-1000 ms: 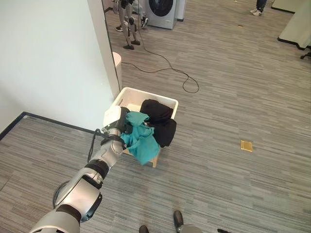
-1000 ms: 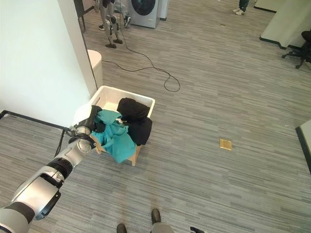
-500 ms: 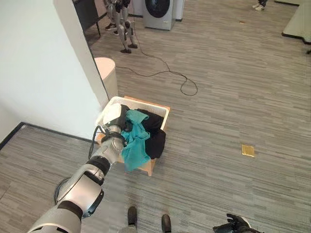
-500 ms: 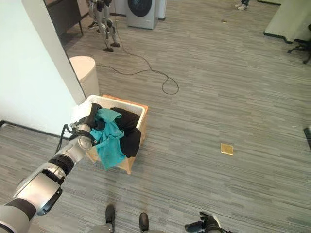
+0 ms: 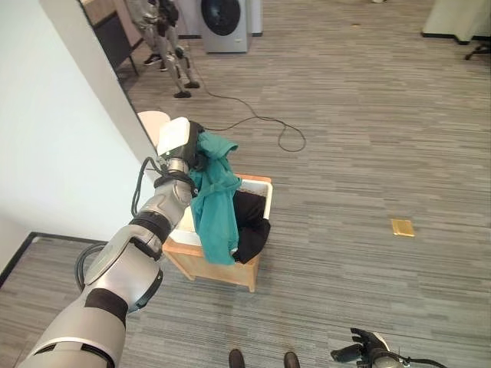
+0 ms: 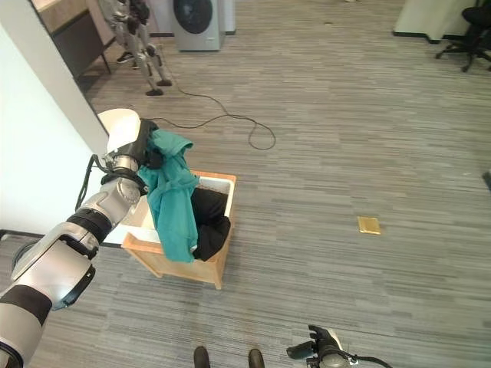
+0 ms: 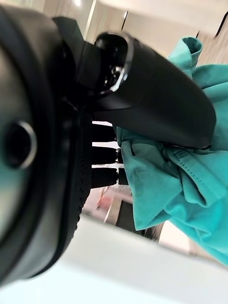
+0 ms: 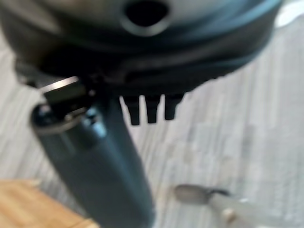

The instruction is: Pick up bed clothes into laundry basket.

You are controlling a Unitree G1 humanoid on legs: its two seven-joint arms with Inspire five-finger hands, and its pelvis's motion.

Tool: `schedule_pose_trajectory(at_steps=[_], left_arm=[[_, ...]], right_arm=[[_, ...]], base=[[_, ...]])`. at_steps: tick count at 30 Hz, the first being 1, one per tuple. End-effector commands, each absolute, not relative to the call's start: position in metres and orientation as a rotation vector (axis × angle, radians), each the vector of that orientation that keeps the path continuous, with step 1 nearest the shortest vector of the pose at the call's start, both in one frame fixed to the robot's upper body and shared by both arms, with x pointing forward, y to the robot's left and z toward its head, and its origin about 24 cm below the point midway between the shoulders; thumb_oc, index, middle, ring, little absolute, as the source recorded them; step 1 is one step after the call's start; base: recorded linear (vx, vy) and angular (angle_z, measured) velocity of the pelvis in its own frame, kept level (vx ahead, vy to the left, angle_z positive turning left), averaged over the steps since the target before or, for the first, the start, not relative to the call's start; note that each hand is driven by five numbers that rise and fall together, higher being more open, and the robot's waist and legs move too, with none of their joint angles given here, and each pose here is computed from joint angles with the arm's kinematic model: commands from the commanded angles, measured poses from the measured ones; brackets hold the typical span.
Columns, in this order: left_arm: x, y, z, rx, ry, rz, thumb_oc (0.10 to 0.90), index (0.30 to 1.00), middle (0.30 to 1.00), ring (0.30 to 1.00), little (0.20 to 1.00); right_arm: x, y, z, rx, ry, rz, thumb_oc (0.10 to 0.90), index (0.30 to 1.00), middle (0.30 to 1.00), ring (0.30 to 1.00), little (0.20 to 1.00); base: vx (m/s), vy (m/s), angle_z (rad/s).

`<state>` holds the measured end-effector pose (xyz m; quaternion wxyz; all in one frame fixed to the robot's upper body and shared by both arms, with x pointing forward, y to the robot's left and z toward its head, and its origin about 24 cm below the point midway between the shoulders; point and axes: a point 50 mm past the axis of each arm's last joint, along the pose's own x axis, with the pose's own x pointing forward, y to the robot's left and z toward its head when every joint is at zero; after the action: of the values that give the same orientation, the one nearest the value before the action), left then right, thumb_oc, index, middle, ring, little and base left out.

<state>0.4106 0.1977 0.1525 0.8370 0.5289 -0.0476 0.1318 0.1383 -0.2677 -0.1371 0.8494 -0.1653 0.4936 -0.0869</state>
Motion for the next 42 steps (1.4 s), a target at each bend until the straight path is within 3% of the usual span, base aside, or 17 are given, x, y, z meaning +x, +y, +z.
schedule_pose_trajectory(at_steps=[1, 16, 26, 27, 28, 29, 30, 31, 32, 42], left_arm=[[0.415, 0.236, 0.264, 1.046, -0.305, 0.572, 0.4, 0.3, 0.3, 0.3, 0.3], [0.414, 0.239, 0.224, 1.127, -0.203, 0.544, 0.4, 0.3, 0.3, 0.3, 0.3], [0.418, 0.214, 0.209, 1.044, -0.219, 0.491, 0.4, 0.3, 0.3, 0.3, 0.3], [0.418, 0.214, 0.209, 1.044, -0.219, 0.491, 0.46, 0.389, 0.389, 0.389, 0.389], [0.417, 0.215, 0.207, 1.036, -0.211, 0.489, 0.549, 0.524, 0.524, 0.524, 0.524], [0.417, 0.217, 0.204, 1.022, -0.196, 0.49, 0.582, 0.573, 0.573, 0.573, 0.573], [0.417, 0.214, 0.195, 1.003, -0.17, 0.473, 0.685, 0.728, 0.728, 0.728, 0.728], [0.417, 0.215, 0.195, 1.003, -0.17, 0.474, 0.725, 0.787, 0.787, 0.787, 0.787], [0.417, 0.212, 0.19, 0.985, -0.157, 0.466, 0.8, 0.9, 0.9, 0.9, 0.9], [0.412, 0.218, 0.163, 0.982, -0.057, 0.455, 0.8, 0.9, 0.9, 0.9, 0.9]], right_arm=[[0.109, -0.283, -0.14, -0.443, 1.104, -0.18, 0.8, 0.9, 0.9, 0.9, 0.9], [0.13, -0.263, -0.14, -0.486, 1.028, -0.085, 0.8, 0.9, 0.9, 0.9, 0.9], [0.146, -0.247, -0.139, -0.457, 0.979, -0.105, 0.8, 0.9, 0.9, 0.9, 0.9], [0.146, -0.247, -0.139, -0.457, 0.979, -0.105, 0.8, 0.9, 0.9, 0.9, 0.9], [0.146, -0.246, -0.14, -0.451, 0.979, -0.107, 0.8, 0.9, 0.9, 0.9, 0.9], [0.146, -0.244, -0.14, -0.444, 0.979, -0.112, 0.8, 0.9, 0.9, 0.9, 0.9], [0.148, -0.243, -0.14, -0.438, 0.971, -0.118, 0.8, 0.9, 0.9, 0.9, 0.9], [0.148, -0.243, -0.14, -0.438, 0.97, -0.118, 0.8, 0.9, 0.9, 0.9, 0.9], [0.149, -0.242, -0.14, -0.434, 0.968, -0.121, 0.8, 0.9, 0.9, 0.9, 0.9], [0.149, -0.242, -0.139, -0.417, 0.957, -0.148, 0.8, 0.9, 0.9, 0.9, 0.9]], base=[[-0.01, 0.055, -0.28], [0.02, 0.04, -0.22], [-0.02, 0.018, -0.16], [-0.03, 0.035, -0.1], [-0.02, 0.016, -0.12], [-0.01, 0.05, -0.26], [-0.01, 0.038, -0.27], [0.01, 0.051, -0.21], [-0.01, 0.025, -0.07], [0.0, 0.016, -0.03]])
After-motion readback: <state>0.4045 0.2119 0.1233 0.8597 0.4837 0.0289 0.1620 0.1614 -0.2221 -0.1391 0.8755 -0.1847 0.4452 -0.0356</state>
